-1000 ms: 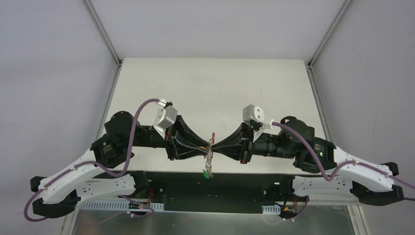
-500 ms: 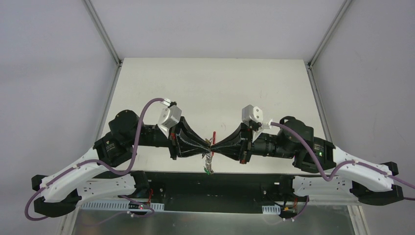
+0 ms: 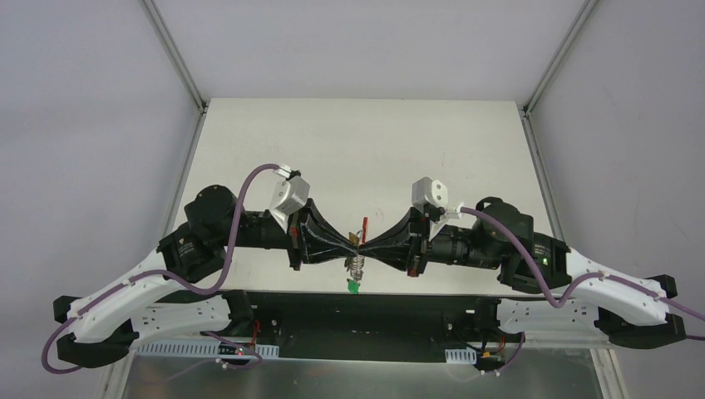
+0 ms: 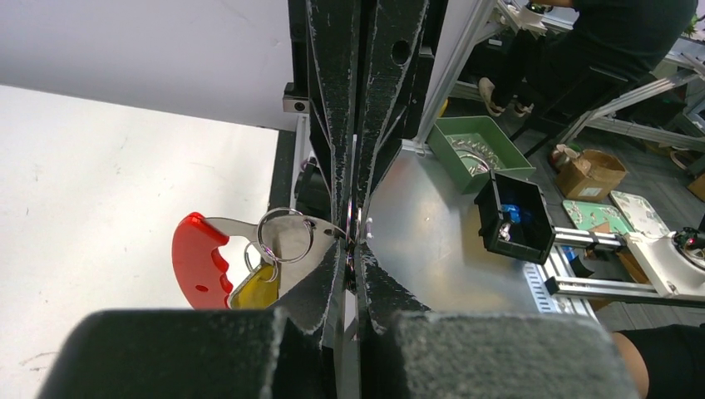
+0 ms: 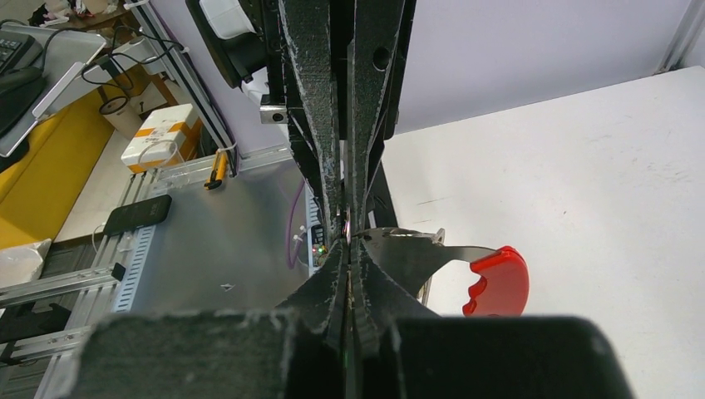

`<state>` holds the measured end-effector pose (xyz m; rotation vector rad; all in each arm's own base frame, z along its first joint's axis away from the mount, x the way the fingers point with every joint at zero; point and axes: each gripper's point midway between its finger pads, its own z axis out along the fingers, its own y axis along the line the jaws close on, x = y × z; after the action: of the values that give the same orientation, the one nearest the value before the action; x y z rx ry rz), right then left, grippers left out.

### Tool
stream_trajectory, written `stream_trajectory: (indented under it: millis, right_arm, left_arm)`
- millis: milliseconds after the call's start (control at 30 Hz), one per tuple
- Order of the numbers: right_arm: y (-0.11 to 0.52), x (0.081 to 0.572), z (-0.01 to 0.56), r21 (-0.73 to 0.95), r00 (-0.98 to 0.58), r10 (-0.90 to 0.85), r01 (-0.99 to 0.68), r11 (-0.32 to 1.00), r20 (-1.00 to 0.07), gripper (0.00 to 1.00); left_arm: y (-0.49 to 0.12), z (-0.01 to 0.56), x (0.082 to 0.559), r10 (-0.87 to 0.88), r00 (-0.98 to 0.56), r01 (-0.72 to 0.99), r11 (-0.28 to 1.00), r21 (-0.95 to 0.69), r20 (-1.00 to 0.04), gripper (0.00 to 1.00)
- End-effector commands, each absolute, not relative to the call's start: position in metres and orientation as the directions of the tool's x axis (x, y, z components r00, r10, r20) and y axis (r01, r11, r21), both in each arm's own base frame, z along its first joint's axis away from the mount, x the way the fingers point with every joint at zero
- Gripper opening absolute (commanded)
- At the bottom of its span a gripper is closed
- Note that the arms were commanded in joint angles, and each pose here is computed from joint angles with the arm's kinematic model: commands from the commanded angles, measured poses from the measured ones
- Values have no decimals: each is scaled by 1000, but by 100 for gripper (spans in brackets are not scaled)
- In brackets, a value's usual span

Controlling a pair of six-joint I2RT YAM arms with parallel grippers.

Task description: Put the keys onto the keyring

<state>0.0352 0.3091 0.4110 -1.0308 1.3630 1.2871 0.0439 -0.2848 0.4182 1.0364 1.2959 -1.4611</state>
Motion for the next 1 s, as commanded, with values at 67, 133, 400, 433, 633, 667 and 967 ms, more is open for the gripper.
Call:
stream_trajectory:
  millis: [67, 133, 400, 433, 633, 667, 967]
  right_arm:
    - [303, 32, 434, 168, -161, 92, -983, 69, -983, 0]
    - [301, 32, 431, 171, -165, 80, -983, 71, -983, 0]
    - [289, 30, 429, 177, -172, 69, -981, 78, -983, 25]
    - [287, 30, 429, 179, -174, 64, -981, 81, -983, 28]
    - [273, 34, 407, 158, -170, -84, -978, 137, -982, 39]
    - [271, 35, 405, 151, -168, -112, -978, 142, -979, 39]
    - [257, 36, 389, 34, -72, -307, -991, 126, -949, 44]
  left_arm:
    - [-284, 441, 58, -160, -237, 969, 34, -246, -958, 0]
    - [-281, 441, 62, -168, -232, 968, 58, -245, -958, 0]
    - [-280, 434, 66, -147, -215, 969, 91, -229, -966, 0]
    - [-280, 432, 65, -132, -216, 970, 87, -228, -967, 0]
    - [-282, 419, 59, -42, -242, 967, 66, -244, -969, 0]
    - [-282, 416, 58, -24, -251, 966, 62, -252, -968, 0]
    - [-279, 394, 36, 144, -316, 947, -15, -322, -938, 0]
